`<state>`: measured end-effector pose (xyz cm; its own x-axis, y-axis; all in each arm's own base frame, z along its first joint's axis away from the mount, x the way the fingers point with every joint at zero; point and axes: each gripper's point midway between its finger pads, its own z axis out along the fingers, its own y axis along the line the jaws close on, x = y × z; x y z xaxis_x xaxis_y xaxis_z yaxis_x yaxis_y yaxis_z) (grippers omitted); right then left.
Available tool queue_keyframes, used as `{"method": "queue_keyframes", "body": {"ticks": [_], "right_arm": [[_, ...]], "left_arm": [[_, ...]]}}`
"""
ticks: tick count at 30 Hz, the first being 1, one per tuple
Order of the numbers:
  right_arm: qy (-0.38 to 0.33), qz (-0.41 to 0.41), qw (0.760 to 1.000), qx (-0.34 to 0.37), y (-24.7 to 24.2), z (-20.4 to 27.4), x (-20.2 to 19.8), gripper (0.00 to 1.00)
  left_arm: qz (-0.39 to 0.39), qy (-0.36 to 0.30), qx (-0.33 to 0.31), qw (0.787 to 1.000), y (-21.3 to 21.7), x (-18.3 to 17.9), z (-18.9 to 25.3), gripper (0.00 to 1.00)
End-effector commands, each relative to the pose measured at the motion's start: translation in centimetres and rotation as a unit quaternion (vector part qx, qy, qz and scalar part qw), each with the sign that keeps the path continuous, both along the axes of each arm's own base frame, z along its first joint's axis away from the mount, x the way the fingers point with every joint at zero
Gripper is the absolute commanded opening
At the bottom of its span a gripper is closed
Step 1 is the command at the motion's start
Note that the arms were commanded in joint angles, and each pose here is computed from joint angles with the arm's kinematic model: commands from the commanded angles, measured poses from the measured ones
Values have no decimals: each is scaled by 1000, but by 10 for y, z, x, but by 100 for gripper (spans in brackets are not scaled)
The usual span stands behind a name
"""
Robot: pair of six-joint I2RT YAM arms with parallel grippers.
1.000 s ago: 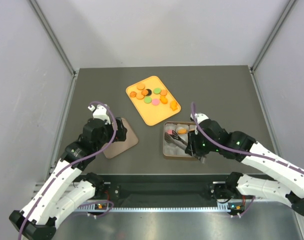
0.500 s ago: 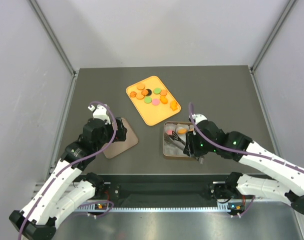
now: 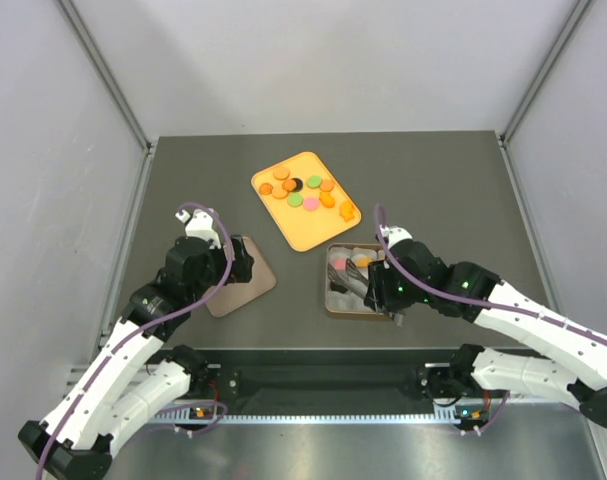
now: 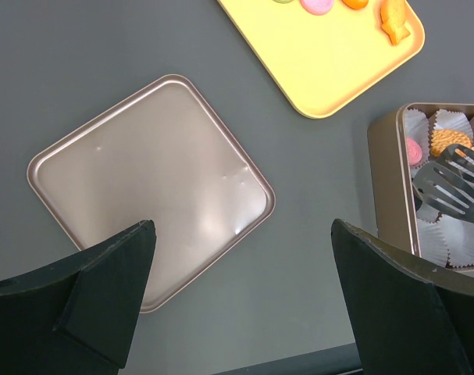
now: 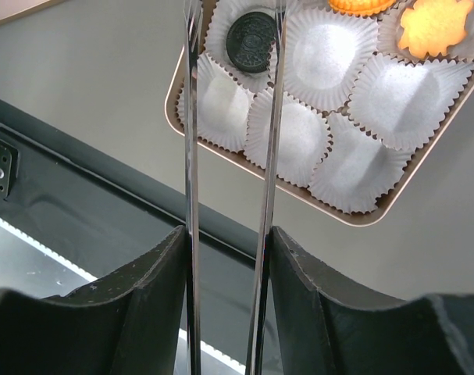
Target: Pack the cookies
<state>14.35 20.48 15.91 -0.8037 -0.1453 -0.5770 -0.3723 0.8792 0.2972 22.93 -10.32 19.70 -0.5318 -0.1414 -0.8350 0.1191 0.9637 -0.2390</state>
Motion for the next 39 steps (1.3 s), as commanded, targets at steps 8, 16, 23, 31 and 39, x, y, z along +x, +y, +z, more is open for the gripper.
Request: {"method": "queue_keyframes", "body": {"ticks": [8, 16, 23, 31, 39], "right_arm": [[-75, 2, 996, 41, 7, 64, 15, 42], [-134, 3, 991, 1, 26, 100, 77, 45], [-109, 3, 993, -35, 61, 66, 159, 41], [-78, 6, 995, -55, 88, 20, 202, 42], [-65, 1, 996, -60, 95, 3, 218, 43]], "left_arm": [[7, -9, -6, 1000, 0, 2, 4, 99], [8, -10, -6, 1000, 0, 2, 4, 99], [11, -11, -5, 1000, 2, 2, 5, 99], [15, -14, -6, 1000, 3, 2, 6, 99], [13, -12, -6, 1000, 3, 2, 5, 99]]}}
